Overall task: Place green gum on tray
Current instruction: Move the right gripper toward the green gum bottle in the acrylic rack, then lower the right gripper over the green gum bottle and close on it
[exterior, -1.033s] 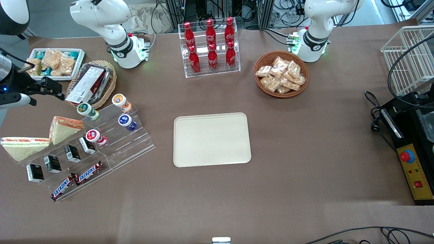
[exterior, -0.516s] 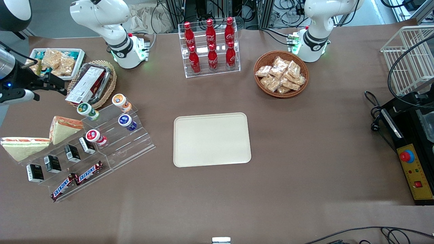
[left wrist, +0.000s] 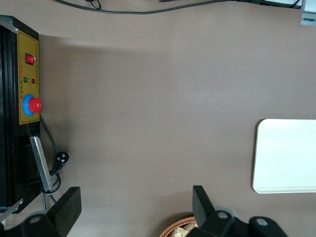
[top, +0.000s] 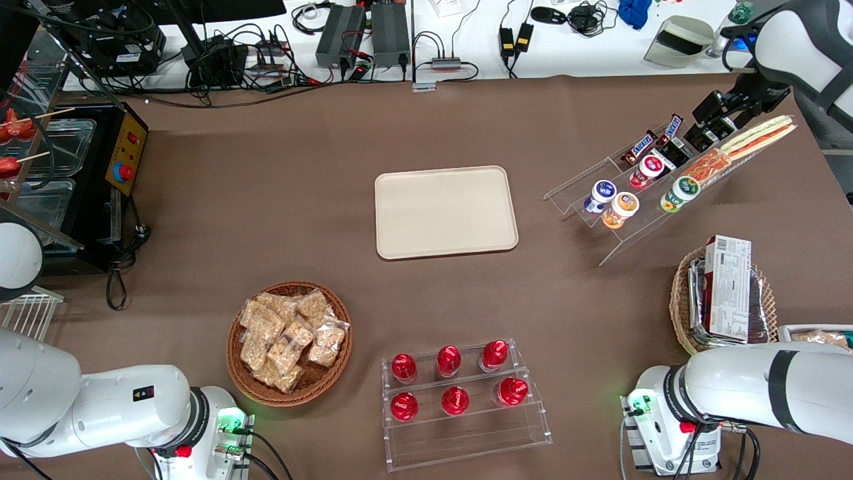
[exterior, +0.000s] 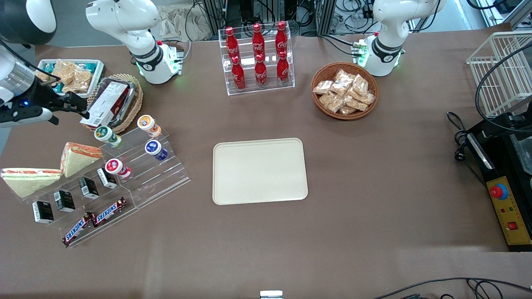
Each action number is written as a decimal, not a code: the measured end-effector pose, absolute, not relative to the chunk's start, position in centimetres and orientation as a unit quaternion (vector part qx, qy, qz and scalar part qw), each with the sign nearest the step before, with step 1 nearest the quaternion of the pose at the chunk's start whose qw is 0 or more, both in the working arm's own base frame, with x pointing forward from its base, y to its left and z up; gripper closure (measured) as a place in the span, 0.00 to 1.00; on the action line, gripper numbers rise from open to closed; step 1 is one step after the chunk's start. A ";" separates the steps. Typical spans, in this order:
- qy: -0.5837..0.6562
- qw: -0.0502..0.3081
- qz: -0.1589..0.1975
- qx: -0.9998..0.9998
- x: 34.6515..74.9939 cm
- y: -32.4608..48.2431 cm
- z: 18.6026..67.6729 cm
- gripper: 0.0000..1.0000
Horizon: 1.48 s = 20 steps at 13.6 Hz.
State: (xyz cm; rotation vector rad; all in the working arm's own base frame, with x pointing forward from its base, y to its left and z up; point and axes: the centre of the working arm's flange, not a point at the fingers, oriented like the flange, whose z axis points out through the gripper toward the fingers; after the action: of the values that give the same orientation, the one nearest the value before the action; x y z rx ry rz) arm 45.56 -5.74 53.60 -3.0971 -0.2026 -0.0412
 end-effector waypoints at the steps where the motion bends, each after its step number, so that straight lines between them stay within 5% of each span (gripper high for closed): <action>1: -0.067 0.019 -0.017 -0.997 45.4 -6.1 52.6 0.00; 20: -0.049 0.024 -0.010 -0.998 43.2 -7.9 38.4 0.01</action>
State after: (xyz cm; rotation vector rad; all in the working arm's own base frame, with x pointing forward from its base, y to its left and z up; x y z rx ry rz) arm 43.25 -7.93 38.41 -3.0906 -0.1529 -0.0305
